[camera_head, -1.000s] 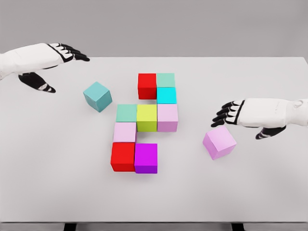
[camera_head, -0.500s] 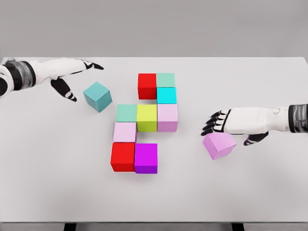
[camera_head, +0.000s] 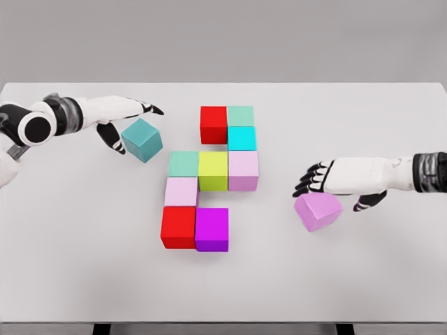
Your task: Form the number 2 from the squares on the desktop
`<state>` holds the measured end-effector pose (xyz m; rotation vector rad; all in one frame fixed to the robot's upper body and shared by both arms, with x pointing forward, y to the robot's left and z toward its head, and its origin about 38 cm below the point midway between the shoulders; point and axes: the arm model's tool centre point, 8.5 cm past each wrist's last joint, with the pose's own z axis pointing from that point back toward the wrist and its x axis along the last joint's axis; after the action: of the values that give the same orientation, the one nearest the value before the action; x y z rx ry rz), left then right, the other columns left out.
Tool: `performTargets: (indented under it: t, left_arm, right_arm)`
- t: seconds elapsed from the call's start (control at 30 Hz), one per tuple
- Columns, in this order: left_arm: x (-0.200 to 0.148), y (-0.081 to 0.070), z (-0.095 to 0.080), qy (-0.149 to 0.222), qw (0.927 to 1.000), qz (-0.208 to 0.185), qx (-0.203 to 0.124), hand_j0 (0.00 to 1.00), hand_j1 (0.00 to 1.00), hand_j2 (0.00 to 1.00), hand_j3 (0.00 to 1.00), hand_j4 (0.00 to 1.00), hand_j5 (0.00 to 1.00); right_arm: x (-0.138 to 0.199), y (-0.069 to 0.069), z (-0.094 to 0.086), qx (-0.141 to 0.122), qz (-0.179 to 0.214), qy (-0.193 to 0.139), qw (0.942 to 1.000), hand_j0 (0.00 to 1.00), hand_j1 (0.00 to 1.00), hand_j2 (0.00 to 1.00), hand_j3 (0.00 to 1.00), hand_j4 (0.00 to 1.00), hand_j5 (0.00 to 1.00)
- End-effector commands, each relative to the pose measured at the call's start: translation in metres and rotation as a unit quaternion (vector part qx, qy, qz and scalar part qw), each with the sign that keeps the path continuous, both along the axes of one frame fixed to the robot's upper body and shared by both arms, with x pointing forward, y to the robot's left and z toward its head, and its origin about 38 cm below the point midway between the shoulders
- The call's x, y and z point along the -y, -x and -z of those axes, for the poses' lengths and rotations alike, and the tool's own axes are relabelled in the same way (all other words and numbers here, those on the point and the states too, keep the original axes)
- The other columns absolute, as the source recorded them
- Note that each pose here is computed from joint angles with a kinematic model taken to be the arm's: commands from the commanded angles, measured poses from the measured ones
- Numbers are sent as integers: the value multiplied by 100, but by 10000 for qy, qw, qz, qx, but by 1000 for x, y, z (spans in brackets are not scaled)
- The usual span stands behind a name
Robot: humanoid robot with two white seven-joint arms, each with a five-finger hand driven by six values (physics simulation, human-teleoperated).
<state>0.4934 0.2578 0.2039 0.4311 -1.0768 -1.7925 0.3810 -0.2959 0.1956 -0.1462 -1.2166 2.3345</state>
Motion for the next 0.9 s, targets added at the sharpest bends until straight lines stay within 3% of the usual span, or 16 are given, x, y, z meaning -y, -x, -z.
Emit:
performTargets:
  t: [0.0, 0.23, 0.27, 0.4, 0.47, 0.6, 0.7, 0.87]
  left_arm:
    - [4, -3, 5, -64, 10000, -1, -4, 99, 99, 99, 99, 99, 99]
    - [7, -6, 13, -371, 9992, 22, 114, 99, 99, 99, 99, 99, 99]
    - [8, -6, 14, -380, 9992, 29, 105, 99, 99, 99, 99, 99, 99]
    - [8, -5, 17, -495, 9985, 186, 134, 99, 99, 99, 99, 99, 99]
    - [2, -6, 23, -614, 9976, 287, 112, 99, 99, 99, 99, 99, 99]
    - [4, -6, 26, -663, 9971, 355, 113, 99, 99, 99, 99, 99, 99]
    - [4, -6, 26, -655, 9972, 351, 114, 99, 99, 99, 99, 99, 99]
    - [7, -11, 31, -644, 9975, 293, 70, 99, 99, 99, 99, 99, 99]
  right_arm:
    - [3, -2, 8, -52, 74, 88, 9999, 100, 100, 100, 100, 100, 100]
    - [1, -8, 19, -79, 92, 183, 9998, 98, 98, 98, 98, 98, 98]
    - [-1, -8, 19, -77, 80, 175, 9998, 94, 94, 94, 94, 94, 94]
    - [-1, -8, 17, -85, 91, 106, 9999, 56, 56, 56, 56, 56, 56]
    - [-5, -10, 16, -71, 78, 42, 9999, 49, 49, 49, 49, 49, 49]
    - [-8, -11, 13, -43, 60, -29, 10000, 46, 46, 46, 46, 46, 46]
    - [-8, -11, 12, -85, 81, -103, 9999, 38, 38, 38, 38, 38, 38]
    - [-12, -9, 10, -77, 14, -150, 9999, 40, 40, 40, 40, 40, 40]
